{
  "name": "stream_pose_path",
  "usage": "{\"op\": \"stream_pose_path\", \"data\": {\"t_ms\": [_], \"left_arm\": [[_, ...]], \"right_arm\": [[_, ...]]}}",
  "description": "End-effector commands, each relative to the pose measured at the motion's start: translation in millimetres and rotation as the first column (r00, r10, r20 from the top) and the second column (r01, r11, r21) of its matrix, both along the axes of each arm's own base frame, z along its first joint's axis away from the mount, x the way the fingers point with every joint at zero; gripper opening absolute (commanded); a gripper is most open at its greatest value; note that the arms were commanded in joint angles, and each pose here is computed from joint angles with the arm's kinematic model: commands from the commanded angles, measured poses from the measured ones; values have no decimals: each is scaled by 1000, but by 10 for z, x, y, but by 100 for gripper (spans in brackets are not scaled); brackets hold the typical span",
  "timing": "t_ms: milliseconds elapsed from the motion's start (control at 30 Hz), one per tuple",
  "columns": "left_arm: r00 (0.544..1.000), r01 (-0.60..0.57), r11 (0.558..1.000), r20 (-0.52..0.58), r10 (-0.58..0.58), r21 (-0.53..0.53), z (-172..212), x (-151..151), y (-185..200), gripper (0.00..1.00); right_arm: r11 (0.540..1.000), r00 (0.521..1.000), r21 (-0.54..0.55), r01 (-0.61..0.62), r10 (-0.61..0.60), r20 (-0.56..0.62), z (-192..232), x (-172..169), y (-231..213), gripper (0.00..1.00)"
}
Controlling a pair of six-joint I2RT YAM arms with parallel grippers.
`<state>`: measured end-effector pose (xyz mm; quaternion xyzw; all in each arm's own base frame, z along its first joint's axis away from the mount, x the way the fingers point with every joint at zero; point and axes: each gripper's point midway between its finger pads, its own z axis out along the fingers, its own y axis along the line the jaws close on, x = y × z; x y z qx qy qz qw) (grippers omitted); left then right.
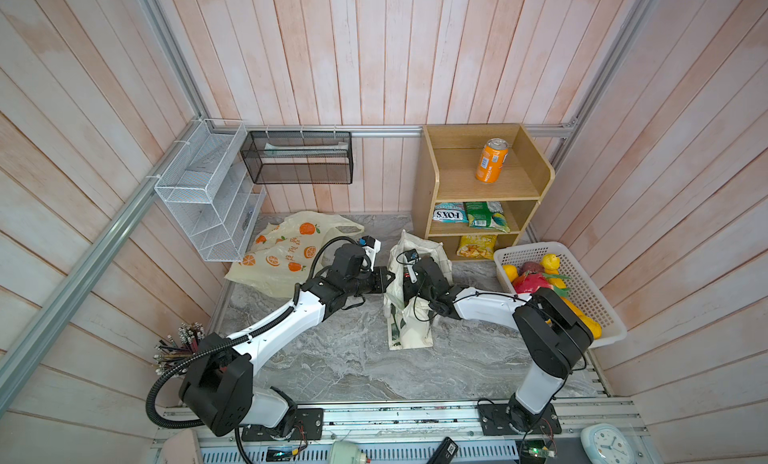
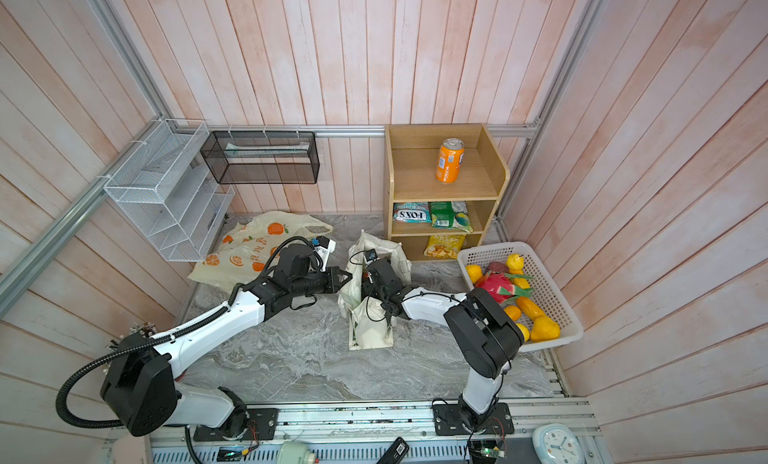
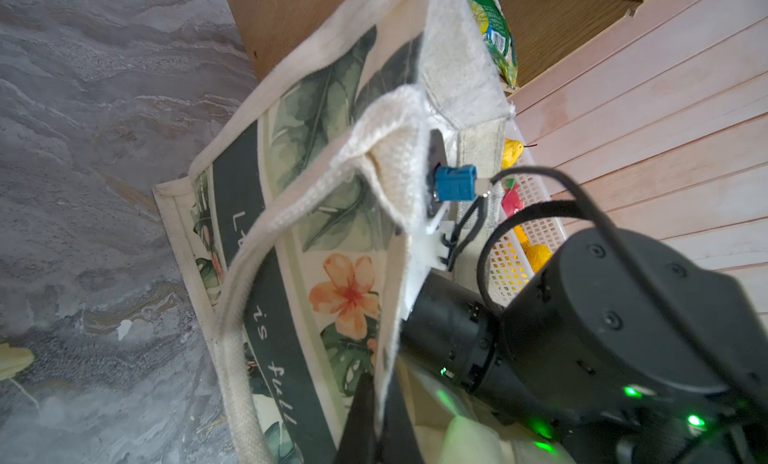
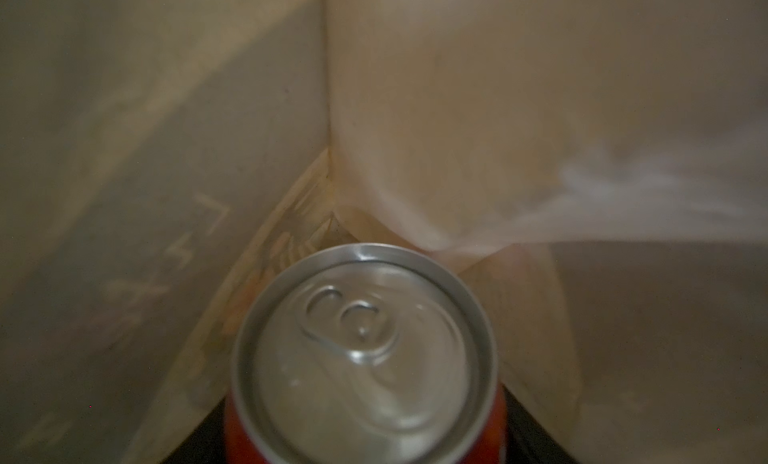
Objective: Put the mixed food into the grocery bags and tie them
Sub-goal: 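Lower the red cola can into the open tote with the right gripper, then release the can and move the right gripper to the green chip bag on the shelf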
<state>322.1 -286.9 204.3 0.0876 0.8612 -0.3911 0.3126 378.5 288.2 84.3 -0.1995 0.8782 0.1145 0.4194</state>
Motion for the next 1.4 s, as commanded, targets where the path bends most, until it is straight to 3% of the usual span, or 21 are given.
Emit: {"op": "stream_pose_path", "data": {"t_ms": [0,167,500,733,833,1000,1167,1367], "left_arm": [[1000,10,1000,-6,-10,4,-30,-65,48,0],[1000,6,1000,-7,-6,1,-25,-70,57,0],[1000,-4,1000,-4,4,5,-3,-65,72,0],[1000,-20,999,-6,20,25,-23,-79,126,0],[1000,-29,999,2,29,30,8,-81,157,0],[999,-35,999,16,34,40,81,-94,191,0],[998,-47,997,38,44,59,184,-92,246,0],[997,-54,995,58,49,85,289,-103,305,0]], "right_arm": [[999,997,-48,-10,6,-78,-174,-16,12,79],[998,992,-46,-49,44,-120,-102,-65,75,88],[989,989,94,-114,122,-81,890,-222,171,91],[972,996,220,-83,76,43,1690,-404,-96,91],[957,997,290,-23,1,75,1983,-448,-384,90],[910,982,392,139,-177,63,2127,-423,-1051,87],[841,961,484,244,-278,-1,2031,-364,-1559,84],[738,928,586,336,-365,-73,1943,-221,-1944,69]]}}
